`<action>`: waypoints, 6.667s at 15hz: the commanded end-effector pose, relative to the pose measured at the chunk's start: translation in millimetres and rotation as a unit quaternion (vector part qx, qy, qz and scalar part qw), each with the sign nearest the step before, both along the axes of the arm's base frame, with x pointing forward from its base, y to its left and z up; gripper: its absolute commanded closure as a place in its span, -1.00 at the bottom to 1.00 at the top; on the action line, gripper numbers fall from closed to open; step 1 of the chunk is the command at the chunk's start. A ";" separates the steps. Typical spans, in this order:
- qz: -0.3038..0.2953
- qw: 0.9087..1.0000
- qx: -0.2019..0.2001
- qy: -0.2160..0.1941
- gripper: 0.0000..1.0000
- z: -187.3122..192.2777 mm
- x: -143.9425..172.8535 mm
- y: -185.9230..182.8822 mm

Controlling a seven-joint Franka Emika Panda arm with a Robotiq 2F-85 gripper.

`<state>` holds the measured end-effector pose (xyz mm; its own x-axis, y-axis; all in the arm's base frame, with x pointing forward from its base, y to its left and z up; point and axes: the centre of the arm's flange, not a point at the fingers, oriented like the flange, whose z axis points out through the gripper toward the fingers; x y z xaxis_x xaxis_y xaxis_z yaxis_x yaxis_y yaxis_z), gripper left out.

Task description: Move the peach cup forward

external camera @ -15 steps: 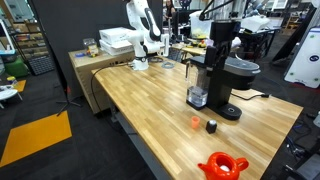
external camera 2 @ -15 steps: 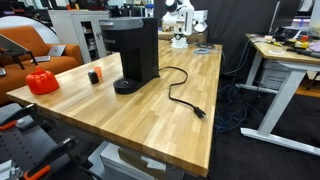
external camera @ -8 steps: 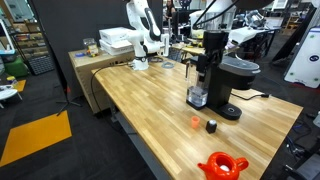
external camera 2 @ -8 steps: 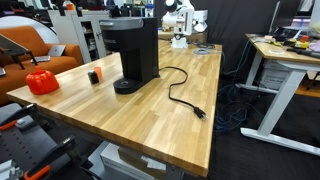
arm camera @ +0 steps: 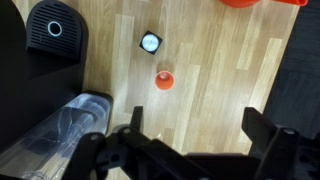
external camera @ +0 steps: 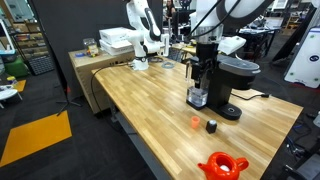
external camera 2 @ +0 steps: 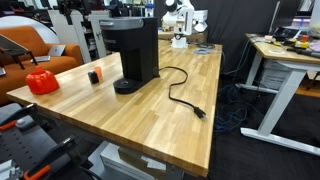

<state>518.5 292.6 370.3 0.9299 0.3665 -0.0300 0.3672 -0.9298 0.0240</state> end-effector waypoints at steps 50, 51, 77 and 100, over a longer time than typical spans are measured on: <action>-0.129 0.990 0.014 0.055 -1.00 -150.0 30.0 -10.9; -0.129 0.990 0.014 0.055 -1.00 -150.0 29.9 -10.7; -0.163 0.981 -0.017 0.104 0.17 -240.2 68.4 -15.2; -0.131 0.987 -0.010 0.093 0.67 -177.2 45.4 -14.9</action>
